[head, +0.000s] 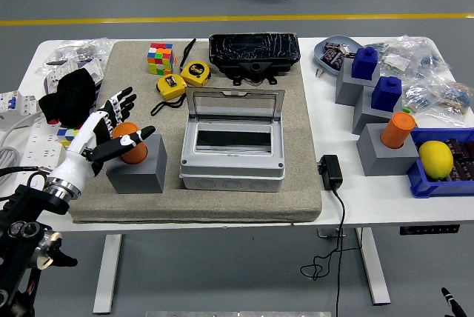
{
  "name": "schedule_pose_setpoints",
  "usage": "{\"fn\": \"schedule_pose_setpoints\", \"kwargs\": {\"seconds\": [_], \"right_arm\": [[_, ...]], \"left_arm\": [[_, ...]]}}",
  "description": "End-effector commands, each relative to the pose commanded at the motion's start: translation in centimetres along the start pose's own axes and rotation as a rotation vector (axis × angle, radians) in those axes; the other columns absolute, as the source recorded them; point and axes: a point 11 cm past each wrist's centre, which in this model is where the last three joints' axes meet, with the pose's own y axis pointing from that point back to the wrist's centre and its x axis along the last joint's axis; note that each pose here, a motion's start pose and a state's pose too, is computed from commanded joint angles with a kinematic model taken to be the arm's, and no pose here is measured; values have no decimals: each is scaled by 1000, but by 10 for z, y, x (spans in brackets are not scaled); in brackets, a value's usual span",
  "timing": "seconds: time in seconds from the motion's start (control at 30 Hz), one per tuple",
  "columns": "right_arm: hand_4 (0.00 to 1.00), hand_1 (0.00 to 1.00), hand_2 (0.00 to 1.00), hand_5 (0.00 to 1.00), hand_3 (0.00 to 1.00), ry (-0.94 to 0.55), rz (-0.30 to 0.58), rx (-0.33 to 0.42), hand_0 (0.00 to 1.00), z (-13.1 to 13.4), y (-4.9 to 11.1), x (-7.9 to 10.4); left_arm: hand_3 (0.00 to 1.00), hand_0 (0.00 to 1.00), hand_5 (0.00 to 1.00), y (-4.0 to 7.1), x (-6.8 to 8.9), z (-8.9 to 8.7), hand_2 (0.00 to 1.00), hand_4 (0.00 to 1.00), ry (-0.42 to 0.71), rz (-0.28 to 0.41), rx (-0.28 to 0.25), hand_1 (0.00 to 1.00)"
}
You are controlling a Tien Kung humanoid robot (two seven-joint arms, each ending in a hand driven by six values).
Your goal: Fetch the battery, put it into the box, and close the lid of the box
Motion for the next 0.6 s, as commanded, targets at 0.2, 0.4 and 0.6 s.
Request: {"fn": "schedule_pose_setpoints", "kwargs": {"seconds": [0.2, 0.4, 0.6], "right_arm": [[998, 839, 806, 998, 841, -2, -1, -2, 880, 1, 0, 0], [998, 840, 804, 998, 839, -1, -4, 2, 881, 0, 0, 0], [998, 834, 797, 998, 828, -5, -11, 2, 880, 0, 0, -1]], "left_arm": [[998, 998, 2, 0, 1, -2, 998, 998, -38, 18, 8, 998], [998, 998, 2, 2, -5, -7, 998, 998, -15, 30, 13, 998], [963, 895, 2, 2, -8, -14, 998, 998, 37, 60, 12, 983]]}}
